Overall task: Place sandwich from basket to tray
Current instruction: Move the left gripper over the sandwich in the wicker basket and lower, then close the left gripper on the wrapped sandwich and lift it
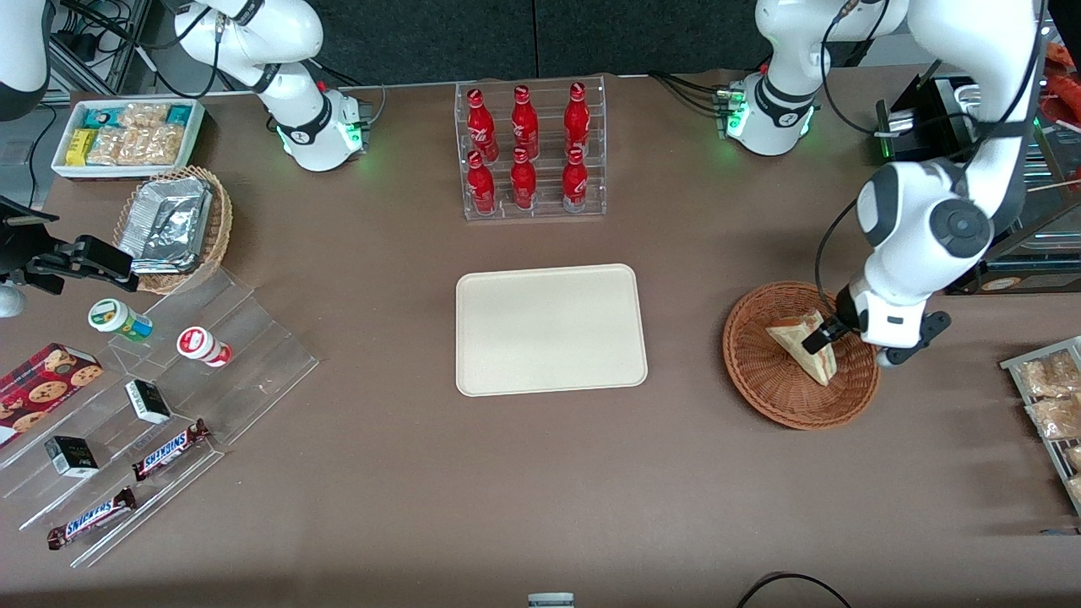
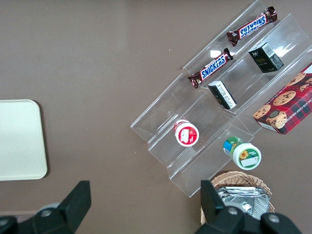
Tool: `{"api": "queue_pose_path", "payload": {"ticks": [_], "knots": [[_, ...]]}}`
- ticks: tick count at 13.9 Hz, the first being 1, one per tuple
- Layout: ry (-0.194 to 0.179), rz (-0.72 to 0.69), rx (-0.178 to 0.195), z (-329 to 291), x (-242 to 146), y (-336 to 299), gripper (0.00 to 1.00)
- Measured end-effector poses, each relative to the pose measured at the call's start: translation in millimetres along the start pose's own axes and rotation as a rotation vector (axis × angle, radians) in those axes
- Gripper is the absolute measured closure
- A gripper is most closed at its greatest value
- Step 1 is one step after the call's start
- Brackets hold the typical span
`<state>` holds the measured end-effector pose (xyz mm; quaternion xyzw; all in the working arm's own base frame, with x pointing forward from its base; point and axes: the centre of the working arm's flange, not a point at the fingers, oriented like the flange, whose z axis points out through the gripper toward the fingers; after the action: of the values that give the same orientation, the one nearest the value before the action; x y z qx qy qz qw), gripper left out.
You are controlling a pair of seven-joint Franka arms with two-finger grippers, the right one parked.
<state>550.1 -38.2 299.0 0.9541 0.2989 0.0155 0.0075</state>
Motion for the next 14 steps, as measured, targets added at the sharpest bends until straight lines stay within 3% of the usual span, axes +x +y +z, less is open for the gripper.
{"api": "queue_pose_path", "payload": {"ticks": [5, 11, 14], "knots": [[-0.066, -0.01, 0.05, 52, -8, -7, 0.0], [-0.089, -0.01, 0.068, 60, -12, -10, 0.61], [-0.126, -0.002, 0.099, 32, 0, 5, 0.69]]}}
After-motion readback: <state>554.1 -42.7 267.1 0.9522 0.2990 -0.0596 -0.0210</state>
